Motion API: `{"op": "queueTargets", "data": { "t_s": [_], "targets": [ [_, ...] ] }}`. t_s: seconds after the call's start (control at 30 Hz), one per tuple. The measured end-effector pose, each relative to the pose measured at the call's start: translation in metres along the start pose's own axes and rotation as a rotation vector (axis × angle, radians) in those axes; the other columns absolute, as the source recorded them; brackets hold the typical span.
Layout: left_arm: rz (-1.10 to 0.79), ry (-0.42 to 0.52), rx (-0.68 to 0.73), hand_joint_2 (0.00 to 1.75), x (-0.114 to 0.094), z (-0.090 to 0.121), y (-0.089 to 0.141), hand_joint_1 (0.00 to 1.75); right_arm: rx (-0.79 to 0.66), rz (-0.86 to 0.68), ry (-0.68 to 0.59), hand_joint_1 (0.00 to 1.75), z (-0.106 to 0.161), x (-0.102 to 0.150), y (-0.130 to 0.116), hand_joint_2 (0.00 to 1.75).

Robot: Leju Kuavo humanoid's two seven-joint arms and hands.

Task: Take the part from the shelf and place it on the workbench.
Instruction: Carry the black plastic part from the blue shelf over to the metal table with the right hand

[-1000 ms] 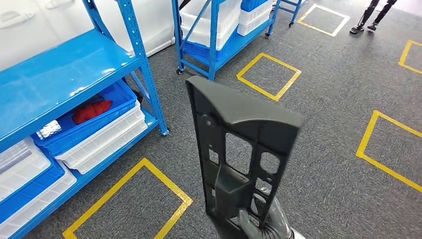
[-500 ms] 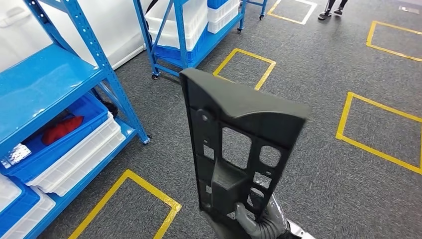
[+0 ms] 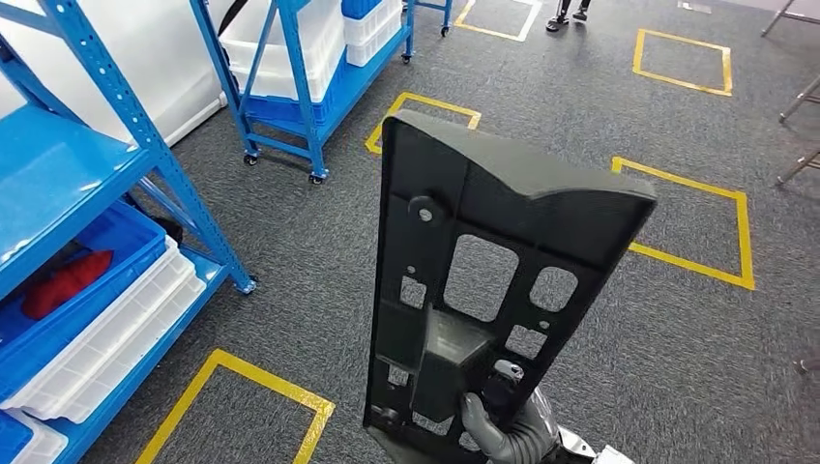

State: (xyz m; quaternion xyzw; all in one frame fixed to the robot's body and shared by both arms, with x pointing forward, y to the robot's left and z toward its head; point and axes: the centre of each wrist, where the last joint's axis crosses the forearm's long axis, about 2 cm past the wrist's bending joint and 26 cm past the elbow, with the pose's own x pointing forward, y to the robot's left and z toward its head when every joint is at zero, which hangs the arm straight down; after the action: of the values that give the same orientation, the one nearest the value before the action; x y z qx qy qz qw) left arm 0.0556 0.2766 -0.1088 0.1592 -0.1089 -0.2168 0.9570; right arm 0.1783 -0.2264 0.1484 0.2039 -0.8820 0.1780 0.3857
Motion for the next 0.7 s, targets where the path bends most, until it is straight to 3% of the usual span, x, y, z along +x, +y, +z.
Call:
{"op": "queueTargets", "data": {
  "t_s": [0.43, 0.7],
  "targets": [
    [0.004, 0.061, -0.031, 1.75, -0.004, 0.002, -0.006, 0.0, 0.0, -0.002, -0.009, 1.75, 0.003, 0.003, 0.002, 1.75],
    [0.01, -0.046, 0.039, 1.75, -0.002, 0.0, 0.001, 0.0, 0.023, -0.071, -0.019, 1.75, 0.002, -0.009, 0.0, 1.75]
  ]
}}
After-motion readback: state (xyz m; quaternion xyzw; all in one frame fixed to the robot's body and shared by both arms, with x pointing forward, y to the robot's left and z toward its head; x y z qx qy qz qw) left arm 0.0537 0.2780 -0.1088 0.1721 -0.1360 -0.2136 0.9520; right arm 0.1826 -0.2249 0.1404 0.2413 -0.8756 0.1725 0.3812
